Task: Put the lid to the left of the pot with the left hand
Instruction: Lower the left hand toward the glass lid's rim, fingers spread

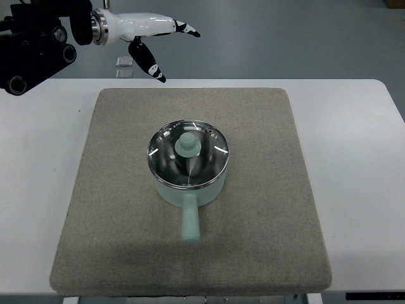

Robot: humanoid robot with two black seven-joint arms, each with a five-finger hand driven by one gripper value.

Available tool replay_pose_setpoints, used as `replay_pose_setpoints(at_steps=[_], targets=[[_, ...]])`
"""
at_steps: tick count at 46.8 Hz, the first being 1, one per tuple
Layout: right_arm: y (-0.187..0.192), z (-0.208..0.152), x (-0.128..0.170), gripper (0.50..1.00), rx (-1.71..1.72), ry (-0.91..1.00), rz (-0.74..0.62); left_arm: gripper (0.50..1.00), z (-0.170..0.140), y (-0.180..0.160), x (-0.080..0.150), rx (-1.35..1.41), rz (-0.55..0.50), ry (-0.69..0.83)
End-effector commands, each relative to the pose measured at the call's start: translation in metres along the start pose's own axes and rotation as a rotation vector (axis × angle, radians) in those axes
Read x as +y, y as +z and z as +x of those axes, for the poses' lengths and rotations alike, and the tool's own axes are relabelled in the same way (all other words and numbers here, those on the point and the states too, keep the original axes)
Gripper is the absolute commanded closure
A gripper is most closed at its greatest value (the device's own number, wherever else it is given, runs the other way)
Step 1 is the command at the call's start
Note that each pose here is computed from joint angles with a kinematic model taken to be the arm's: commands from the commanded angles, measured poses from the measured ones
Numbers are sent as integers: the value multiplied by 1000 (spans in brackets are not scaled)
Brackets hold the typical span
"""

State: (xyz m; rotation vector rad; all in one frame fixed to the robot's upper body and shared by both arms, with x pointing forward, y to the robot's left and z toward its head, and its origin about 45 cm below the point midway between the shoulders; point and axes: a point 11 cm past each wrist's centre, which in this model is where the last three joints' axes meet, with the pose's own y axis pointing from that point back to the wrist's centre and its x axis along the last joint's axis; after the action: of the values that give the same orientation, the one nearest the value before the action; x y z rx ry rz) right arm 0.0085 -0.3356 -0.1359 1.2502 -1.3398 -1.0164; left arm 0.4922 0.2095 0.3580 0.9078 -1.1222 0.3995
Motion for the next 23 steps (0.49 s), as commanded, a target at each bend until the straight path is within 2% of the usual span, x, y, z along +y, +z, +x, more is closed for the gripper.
replay_pose_setpoints(at_steps=[1, 11, 23], targets=[[0, 0, 0, 576, 1, 0, 0, 510, -8, 3, 2, -94, -3, -89], [0, 0, 0, 576, -1, 0, 1, 506, -5, 40, 10, -151, -157, -137], [0, 0, 0, 576, -1, 0, -1, 506, -8, 70, 14, -182, -241, -200]])
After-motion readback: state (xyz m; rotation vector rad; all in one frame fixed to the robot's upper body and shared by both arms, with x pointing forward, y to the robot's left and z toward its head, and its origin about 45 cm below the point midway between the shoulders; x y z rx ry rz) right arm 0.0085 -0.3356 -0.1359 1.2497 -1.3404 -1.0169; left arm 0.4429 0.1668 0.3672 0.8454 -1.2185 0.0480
